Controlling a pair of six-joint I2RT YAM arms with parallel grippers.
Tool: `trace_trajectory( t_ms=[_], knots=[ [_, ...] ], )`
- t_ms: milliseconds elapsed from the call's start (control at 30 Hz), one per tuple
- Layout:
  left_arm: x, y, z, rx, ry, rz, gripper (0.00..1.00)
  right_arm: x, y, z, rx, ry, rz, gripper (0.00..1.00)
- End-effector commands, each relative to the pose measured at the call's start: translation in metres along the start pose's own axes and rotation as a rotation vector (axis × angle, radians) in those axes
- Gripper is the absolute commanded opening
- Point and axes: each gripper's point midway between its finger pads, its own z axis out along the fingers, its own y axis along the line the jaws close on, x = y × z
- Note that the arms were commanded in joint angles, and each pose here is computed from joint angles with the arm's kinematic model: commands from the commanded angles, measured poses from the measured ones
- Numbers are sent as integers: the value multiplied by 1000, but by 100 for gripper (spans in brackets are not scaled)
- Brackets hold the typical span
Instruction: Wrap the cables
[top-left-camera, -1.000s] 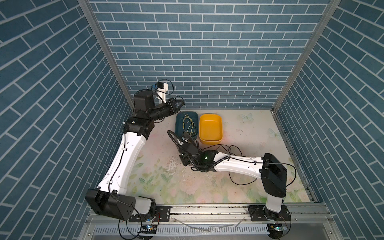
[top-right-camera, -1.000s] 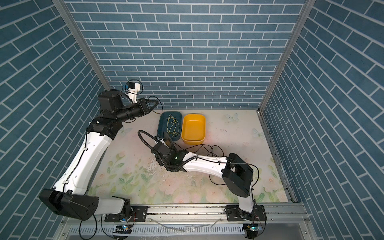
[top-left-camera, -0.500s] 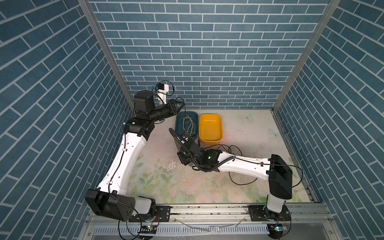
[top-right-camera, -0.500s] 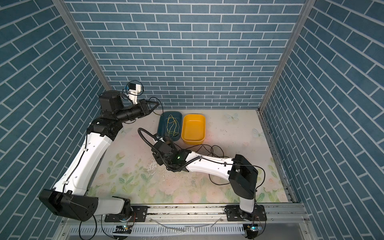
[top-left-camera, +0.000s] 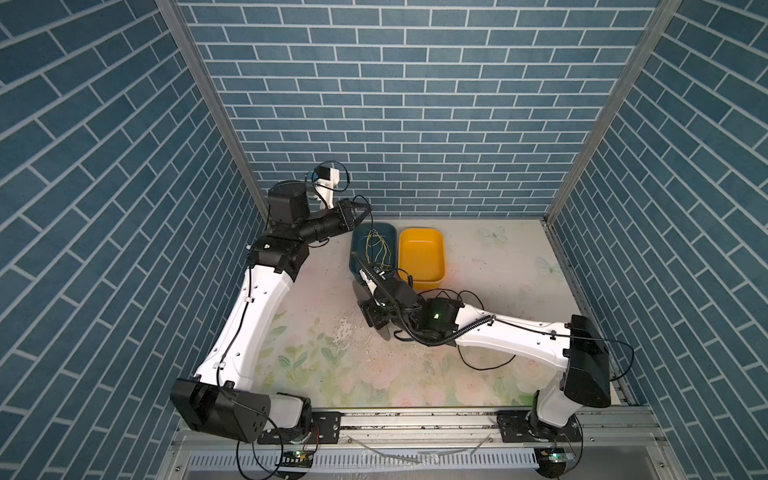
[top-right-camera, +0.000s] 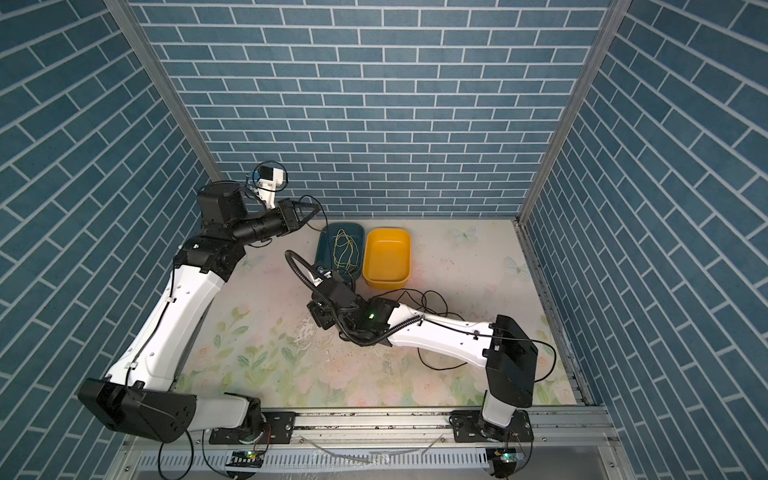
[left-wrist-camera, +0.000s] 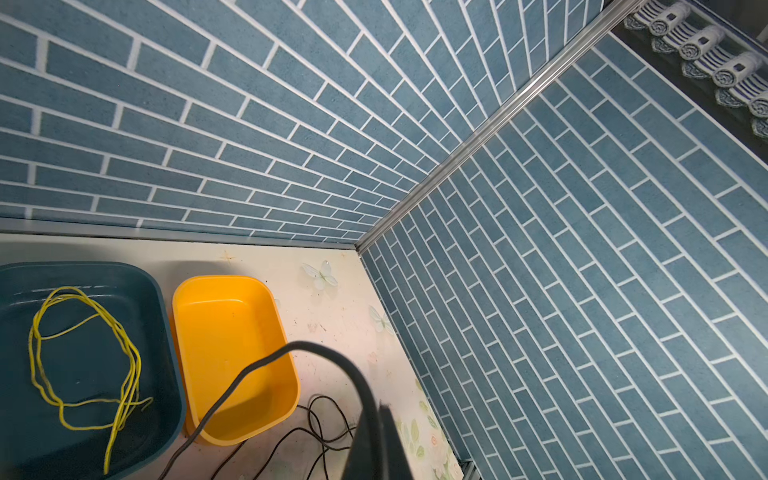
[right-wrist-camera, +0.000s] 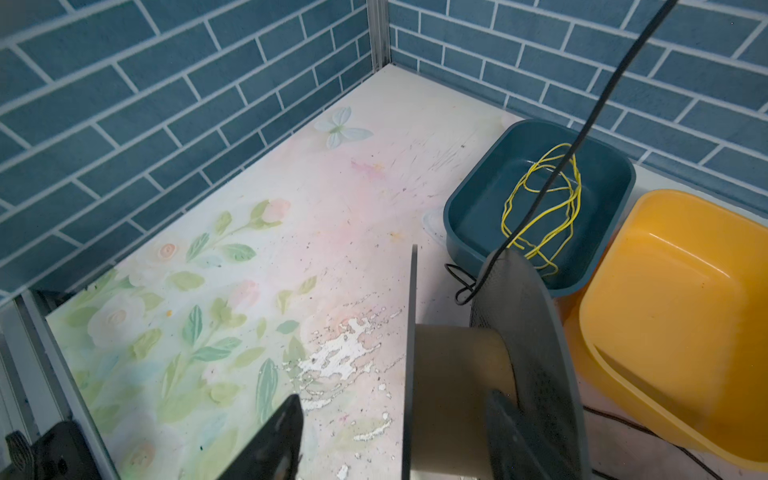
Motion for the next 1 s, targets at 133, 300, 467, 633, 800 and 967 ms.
trace_trajectory(
  t_ms=[133, 300, 467, 633, 800, 967],
  knots=[
    [-4, -13, -6, 33, -21, 41, 0, 40, 4, -8, -20, 98, -12, 46],
    [-3, -11, -5, 33, -26, 32, 0, 55, 4, 2, 3, 134, 16, 31],
    [-2, -11, -5, 37, -27, 27, 0, 61, -10, 12, 123, 146, 17, 7],
    [-3, -13, -7, 37, -30, 35, 0, 57, -32, 6, 264, 115, 36, 0],
    [-2, -13, -7, 36, -29, 34, 0, 56, -50, -3, 358, 104, 39, 0],
    [-4, -14, -7, 38, -33, 34, 0, 65, -76, -11, 462, 132, 88, 0]
  ],
)
